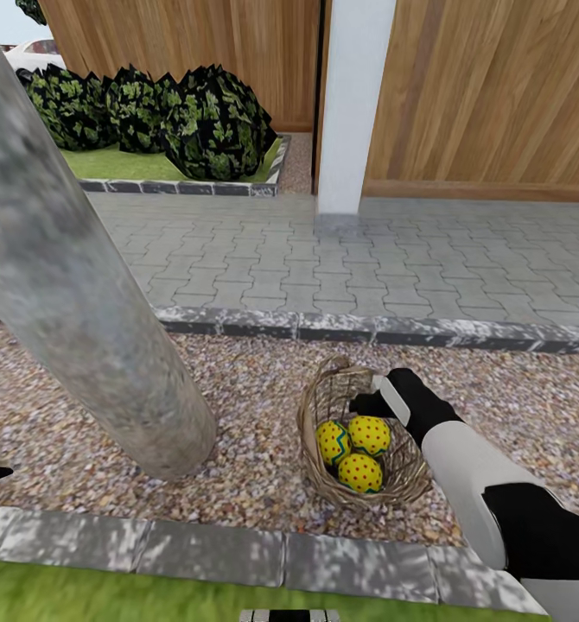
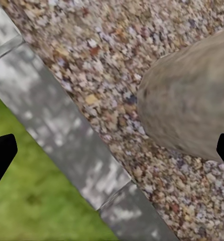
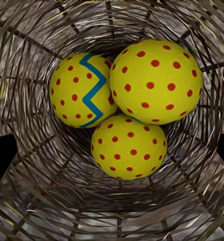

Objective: Take the three Easter eggs out of the wicker basket on the lawn in the garden, then place them on the lawn next to a single tree (choose any tree) so that all three eggs are next to the same tree and none are left in the basket.

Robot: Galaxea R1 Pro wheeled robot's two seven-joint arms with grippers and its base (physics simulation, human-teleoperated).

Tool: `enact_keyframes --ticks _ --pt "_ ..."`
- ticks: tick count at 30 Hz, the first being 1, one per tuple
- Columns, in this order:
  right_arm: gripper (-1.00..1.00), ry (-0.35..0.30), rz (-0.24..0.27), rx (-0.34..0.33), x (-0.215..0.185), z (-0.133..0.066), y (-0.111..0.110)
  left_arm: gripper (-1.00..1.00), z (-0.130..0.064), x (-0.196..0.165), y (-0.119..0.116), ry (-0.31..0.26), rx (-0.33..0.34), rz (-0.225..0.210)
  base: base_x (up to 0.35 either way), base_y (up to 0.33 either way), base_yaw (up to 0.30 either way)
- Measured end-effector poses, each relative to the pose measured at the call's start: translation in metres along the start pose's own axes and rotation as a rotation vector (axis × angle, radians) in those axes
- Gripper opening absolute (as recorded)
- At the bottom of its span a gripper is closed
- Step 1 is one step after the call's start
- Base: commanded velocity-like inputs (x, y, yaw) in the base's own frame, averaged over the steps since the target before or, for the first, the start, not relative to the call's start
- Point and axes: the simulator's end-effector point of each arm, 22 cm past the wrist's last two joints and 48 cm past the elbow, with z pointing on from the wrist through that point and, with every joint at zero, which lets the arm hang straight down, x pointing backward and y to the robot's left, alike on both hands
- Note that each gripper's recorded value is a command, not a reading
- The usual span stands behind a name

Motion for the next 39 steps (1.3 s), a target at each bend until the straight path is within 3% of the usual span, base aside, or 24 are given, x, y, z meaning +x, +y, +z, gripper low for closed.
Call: enact_keyframes --ticks 26,39 --pt "1.0 -0.017 0.009 0.007 0.023 0.051 -0.015 1.0 0.045 0.029 0.024 -0.001 0.0 0.0 0.0 0.0 0.0" --pt "1.0 -0.092 0.029 0.023 -0.009 0.062 -0.019 1.0 0.067 0.043 0.037 -0.003 0.0 0.001 0.0 0.0 0.0"
